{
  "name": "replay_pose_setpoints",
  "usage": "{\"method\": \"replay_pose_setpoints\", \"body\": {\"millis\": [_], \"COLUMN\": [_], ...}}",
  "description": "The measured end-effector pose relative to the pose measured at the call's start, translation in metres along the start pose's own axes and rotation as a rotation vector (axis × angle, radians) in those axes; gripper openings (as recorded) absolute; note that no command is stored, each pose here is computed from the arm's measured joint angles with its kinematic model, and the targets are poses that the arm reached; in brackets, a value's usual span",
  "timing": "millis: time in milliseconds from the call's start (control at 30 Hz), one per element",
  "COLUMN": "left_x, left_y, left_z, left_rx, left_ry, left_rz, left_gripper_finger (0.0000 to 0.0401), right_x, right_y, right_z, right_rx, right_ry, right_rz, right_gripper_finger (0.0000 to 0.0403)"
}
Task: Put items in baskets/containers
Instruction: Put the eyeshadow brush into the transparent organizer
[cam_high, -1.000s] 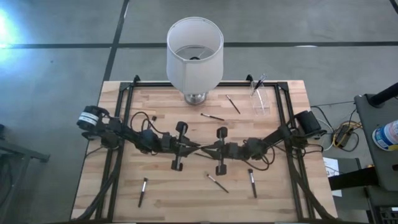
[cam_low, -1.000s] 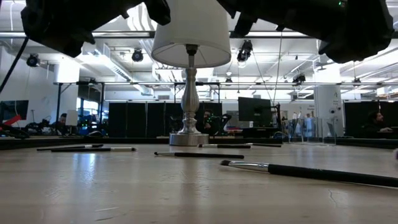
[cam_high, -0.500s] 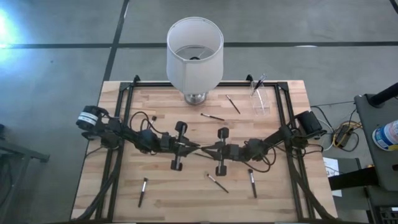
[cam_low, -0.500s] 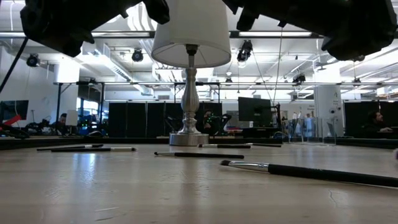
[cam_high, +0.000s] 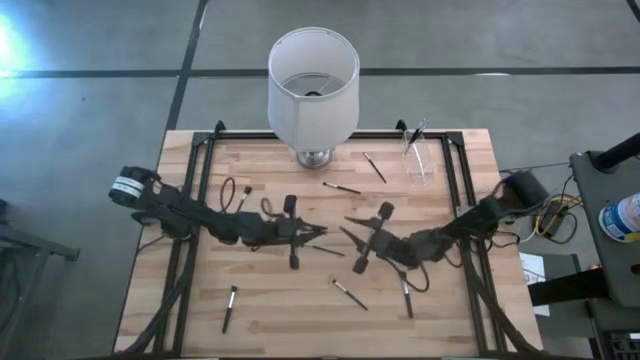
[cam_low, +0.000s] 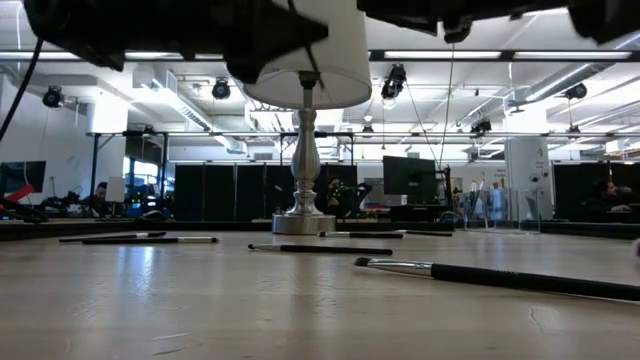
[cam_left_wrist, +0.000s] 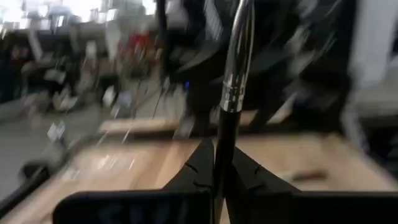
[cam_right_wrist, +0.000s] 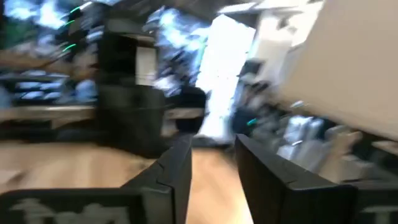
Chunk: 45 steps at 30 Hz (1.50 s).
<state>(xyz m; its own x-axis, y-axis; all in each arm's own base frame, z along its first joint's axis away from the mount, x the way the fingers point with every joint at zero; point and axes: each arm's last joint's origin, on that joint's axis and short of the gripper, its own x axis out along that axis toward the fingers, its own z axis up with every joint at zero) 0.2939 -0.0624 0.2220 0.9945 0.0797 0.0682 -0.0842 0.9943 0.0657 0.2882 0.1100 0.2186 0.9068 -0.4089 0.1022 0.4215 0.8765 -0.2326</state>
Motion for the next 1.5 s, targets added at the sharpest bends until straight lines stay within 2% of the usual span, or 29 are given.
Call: {"method": "replay_pose_setpoints", "body": {"millis": [133, 200, 567, 800, 933, 1133, 1500], "left_x": [0.002, 0.005, 0.008, 0.008, 0.008, 0.008, 0.004], "left_y": [0.002, 0.002, 0.001, 0.001, 0.001, 0.001, 0.004], "left_z": [-0.008, -0.009, -0.008, -0.009, -0.009, -0.009, -0.005], "left_rx": [0.023, 0.029, 0.035, 0.032, 0.034, 0.034, -0.019], "left_ry": [0.183, 0.214, 0.234, 0.244, 0.250, 0.250, 0.223], "left_rz": [0.040, 0.040, 0.032, 0.030, 0.030, 0.030, 0.061], "left_gripper_finger": [0.0009, 0.0009, 0.0008, 0.0008, 0.0008, 0.0013, 0.0025], "right_x": [0.003, 0.009, 0.045, 0.068, 0.073, 0.073, 0.066], "right_y": [-0.014, -0.020, -0.019, -0.013, -0.010, -0.012, -0.022], "right_z": [0.009, 0.008, -0.005, -0.005, -0.004, -0.003, 0.005], "right_rx": [0.144, 0.181, 0.195, 0.180, 0.171, 0.160, 0.153], "right_ry": [0.078, 0.087, 0.104, 0.099, 0.095, 0.091, 0.080], "right_rz": [0.276, 0.347, 0.375, 0.355, 0.354, 0.348, 0.339], "right_gripper_finger": [0.0140, 0.0146, 0.0171, 0.0168, 0.0135, 0.0025, 0.0013]}}
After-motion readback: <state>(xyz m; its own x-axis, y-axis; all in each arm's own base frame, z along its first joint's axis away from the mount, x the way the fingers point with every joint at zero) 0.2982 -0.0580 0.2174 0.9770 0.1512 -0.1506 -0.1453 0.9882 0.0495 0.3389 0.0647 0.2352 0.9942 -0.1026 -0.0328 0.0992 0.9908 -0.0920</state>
